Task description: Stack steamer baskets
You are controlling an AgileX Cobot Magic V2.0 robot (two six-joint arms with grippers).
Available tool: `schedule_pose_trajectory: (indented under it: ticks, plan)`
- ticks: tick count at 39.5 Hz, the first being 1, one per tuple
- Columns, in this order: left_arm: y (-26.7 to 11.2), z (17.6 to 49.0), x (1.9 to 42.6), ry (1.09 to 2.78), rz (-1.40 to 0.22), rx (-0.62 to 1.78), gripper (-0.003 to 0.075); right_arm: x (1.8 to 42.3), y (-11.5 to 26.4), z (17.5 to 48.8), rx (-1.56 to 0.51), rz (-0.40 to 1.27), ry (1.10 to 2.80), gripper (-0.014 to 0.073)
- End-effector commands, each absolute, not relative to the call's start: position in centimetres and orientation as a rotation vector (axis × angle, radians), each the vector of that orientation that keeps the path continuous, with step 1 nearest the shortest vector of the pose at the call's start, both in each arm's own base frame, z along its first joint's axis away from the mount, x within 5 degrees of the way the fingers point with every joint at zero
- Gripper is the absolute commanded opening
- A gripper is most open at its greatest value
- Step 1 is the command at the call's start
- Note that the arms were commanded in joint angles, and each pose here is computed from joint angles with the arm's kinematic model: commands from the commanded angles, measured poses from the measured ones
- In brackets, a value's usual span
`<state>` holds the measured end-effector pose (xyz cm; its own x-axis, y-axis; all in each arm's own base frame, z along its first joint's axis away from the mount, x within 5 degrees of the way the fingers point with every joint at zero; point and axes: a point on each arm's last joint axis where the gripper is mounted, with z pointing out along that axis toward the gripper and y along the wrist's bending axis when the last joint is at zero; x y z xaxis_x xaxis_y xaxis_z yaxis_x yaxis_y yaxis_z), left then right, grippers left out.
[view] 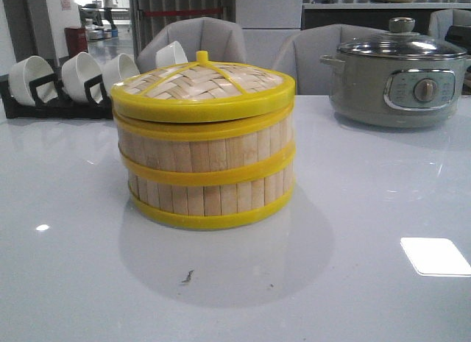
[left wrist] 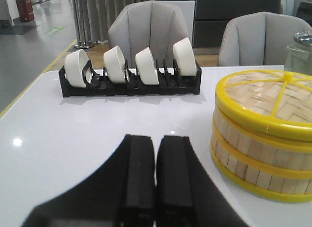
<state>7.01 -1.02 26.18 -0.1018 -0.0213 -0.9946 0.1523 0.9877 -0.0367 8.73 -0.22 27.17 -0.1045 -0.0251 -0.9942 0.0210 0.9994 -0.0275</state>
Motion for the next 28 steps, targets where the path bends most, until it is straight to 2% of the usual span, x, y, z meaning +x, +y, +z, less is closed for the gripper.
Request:
schedule_pose_trajectory:
  ticks: [1, 14, 28]
  plan:
    - [-1.0, 26.1, 6.2, 1.552, -0.177, 0.096, 0.0086, 8.8, -0.2, 28.9, -0.023, -0.052, 1.563, 0.0046]
    - [-0.9, 21.8, 5.2, 1.511, -0.208, 0.081, 0.0086, 8.8, -0.2, 28.9, -0.023, -0.052, 1.563, 0.0046]
    - [-0.8, 21.0, 5.4, 1.497, -0.207, 0.038, 0.0086, 8.8, -0.2, 28.9, -0.023, -0.052, 1.563, 0.0046]
